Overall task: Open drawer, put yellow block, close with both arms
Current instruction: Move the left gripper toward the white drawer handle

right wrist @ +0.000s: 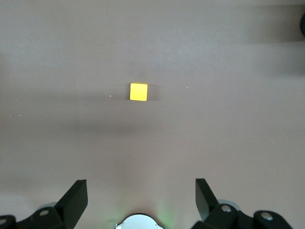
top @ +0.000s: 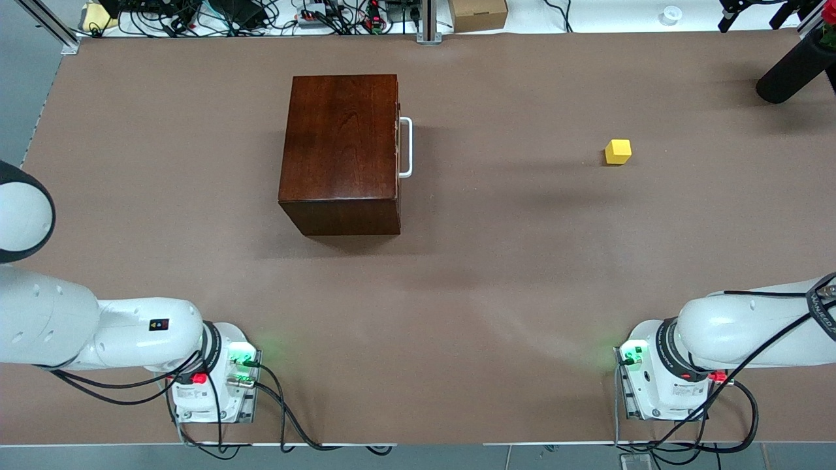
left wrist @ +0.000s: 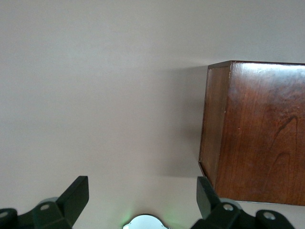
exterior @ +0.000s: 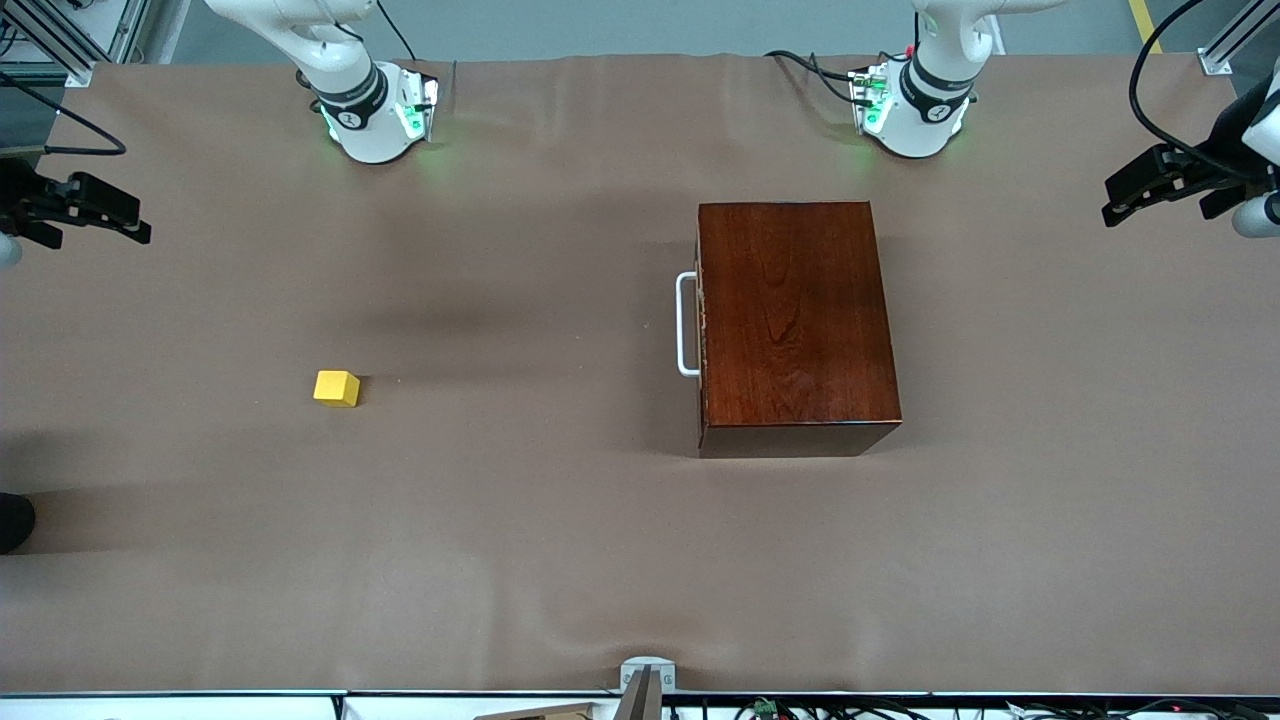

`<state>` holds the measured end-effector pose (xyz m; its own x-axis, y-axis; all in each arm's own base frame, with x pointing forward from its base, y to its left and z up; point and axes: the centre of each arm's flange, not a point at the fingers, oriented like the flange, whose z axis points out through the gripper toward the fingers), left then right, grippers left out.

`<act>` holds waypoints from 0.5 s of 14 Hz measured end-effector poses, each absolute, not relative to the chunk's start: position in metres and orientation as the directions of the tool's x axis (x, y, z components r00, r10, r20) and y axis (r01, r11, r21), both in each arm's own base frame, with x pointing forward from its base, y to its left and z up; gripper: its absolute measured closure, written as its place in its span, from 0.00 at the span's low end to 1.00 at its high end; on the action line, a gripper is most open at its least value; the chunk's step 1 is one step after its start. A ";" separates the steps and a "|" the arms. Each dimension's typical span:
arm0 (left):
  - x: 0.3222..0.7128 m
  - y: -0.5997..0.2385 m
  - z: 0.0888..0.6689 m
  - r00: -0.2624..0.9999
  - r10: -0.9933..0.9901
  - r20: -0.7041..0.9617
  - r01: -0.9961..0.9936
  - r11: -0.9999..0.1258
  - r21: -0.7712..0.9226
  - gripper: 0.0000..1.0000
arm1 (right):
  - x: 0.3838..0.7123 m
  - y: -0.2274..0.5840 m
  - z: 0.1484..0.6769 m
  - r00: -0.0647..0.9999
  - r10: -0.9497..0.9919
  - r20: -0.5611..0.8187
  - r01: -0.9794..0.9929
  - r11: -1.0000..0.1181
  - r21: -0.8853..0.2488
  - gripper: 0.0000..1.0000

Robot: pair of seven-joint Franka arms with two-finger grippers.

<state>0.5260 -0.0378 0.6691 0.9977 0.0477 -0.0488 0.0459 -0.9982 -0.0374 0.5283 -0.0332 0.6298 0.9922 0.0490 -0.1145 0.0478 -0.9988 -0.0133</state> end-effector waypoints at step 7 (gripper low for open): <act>0.526 -0.041 0.668 0.998 0.041 -0.050 0.040 -0.999 -0.037 0.00 | 0.528 -0.034 0.630 0.992 0.048 -0.116 0.047 -0.999 -0.013 0.00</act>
